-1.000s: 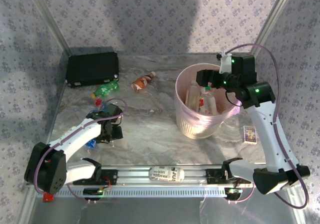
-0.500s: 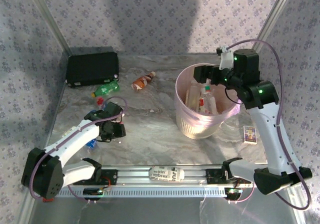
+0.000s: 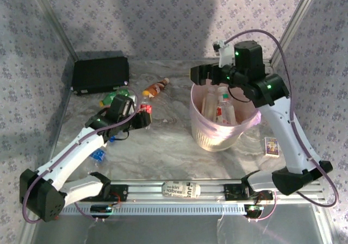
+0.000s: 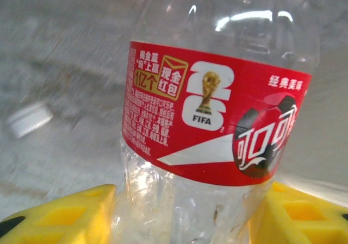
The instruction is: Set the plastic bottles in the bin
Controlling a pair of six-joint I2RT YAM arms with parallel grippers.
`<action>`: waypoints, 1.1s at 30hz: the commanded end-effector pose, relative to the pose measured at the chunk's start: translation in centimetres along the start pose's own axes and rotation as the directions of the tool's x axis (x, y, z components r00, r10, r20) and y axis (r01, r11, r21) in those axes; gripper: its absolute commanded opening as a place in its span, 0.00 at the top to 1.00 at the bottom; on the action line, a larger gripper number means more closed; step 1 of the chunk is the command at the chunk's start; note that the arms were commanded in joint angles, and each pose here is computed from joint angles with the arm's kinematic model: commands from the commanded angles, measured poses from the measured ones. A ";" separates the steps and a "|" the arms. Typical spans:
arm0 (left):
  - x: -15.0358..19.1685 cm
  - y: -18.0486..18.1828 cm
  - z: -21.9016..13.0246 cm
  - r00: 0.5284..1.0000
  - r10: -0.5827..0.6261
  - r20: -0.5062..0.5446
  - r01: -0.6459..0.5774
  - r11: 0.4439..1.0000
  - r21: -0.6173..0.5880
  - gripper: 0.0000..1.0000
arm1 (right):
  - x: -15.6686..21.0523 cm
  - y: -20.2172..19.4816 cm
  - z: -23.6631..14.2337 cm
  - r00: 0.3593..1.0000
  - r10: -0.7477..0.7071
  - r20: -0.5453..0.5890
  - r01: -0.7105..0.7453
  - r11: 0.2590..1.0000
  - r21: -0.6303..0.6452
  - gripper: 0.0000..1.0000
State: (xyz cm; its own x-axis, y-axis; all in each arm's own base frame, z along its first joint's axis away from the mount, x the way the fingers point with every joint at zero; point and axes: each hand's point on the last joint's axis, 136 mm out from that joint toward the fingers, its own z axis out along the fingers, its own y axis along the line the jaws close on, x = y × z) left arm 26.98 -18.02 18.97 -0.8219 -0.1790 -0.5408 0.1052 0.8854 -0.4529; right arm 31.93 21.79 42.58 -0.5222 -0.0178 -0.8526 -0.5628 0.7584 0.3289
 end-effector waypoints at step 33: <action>-9.0 -11.3 -6.0 0.936 0.005 0.351 -0.168 0.885 0.435 0.76 | 1.9 8.5 16.2 0.970 0.062 -0.235 -0.142 0.928 -0.344 0.33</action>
State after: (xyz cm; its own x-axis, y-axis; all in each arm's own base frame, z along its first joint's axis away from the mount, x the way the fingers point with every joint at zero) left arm 30.00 -23.59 31.70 -0.6003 -0.2928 -0.7443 0.4434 0.6527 -0.6143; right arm 35.89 38.19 36.61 -0.7034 -0.1333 -0.6981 -0.6553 0.5019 0.5645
